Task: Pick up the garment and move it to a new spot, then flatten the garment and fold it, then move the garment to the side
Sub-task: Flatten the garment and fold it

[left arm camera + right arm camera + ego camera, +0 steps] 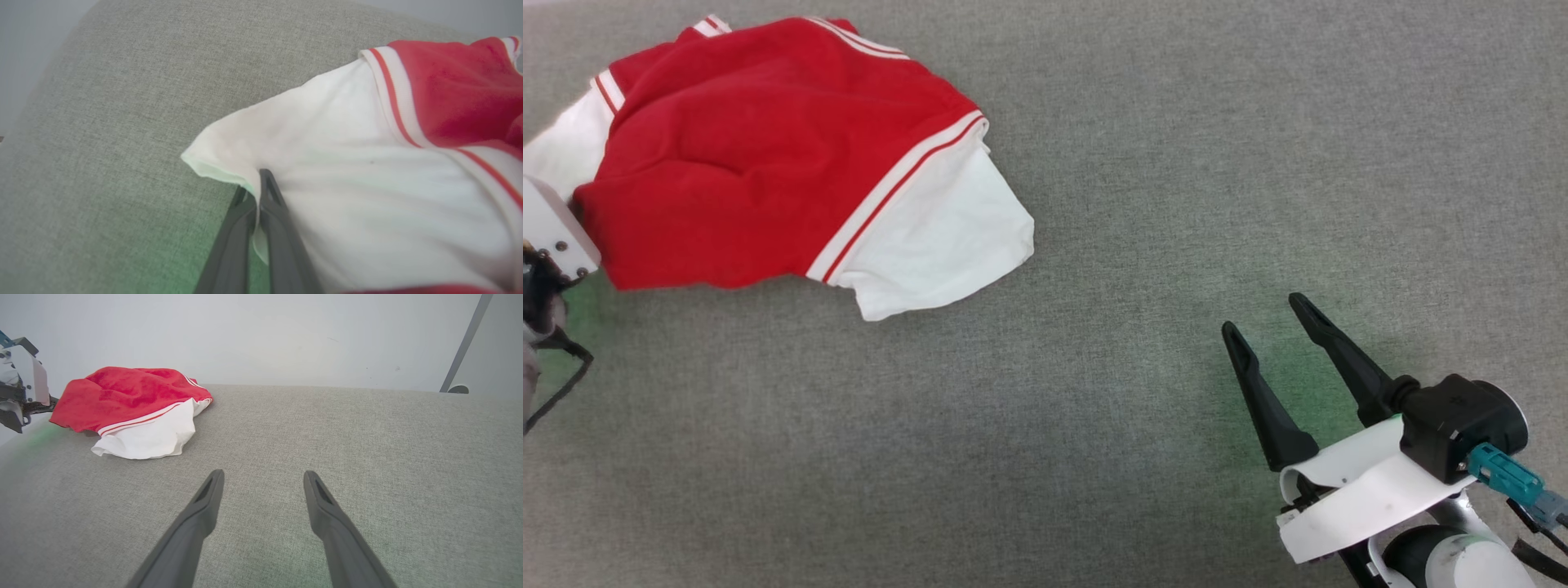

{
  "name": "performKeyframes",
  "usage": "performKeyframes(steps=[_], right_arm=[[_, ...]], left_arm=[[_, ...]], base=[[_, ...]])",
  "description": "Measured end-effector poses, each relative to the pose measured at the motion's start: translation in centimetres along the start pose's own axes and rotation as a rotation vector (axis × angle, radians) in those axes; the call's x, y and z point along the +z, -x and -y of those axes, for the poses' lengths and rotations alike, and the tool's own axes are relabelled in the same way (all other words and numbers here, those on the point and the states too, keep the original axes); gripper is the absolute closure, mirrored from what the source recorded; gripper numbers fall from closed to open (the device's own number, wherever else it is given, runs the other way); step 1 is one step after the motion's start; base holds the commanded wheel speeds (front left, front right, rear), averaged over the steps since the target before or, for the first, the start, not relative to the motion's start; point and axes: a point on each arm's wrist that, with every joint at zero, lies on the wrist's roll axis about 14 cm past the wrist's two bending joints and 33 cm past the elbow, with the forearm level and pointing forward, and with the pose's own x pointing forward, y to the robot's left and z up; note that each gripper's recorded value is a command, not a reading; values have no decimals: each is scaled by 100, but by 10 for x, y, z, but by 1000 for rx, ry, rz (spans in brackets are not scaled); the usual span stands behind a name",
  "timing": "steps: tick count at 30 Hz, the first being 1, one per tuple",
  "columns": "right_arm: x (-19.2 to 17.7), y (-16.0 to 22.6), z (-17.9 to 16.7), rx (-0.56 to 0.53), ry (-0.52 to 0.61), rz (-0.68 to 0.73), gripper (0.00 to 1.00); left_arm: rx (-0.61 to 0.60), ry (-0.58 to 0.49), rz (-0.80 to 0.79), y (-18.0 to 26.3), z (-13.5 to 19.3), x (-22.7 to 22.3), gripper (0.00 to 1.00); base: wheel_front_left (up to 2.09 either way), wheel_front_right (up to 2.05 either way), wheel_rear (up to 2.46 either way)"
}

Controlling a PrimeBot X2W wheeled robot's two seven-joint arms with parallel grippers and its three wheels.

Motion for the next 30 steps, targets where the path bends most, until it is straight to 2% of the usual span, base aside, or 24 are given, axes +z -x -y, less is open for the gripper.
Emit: performKeyframes(steps=[1,7,15,22,25,30], right_arm=[[0,0,-1,2,2,-2,0],[10,-2,-11,46,29,14,0],[27,-16,-44,200,137,-3,0],[18,-36,-68,311,169,-121,0],[13,-47,-74,345,179,-190,0],[12,-70,-82,382,230,-296,0]], left_arm=[[0,-1,-10,0,0,-1,0],[-20,28,68,11,-1,14,0],[-138,98,248,47,9,45,0],[-216,154,338,83,8,27,0],[-246,178,347,96,10,6,0],[-263,165,367,119,8,-17,0]], base=[[0,0,0],[0,0,0],[0,0,0],[0,0,0],[0,0,0],[0,0,0]])
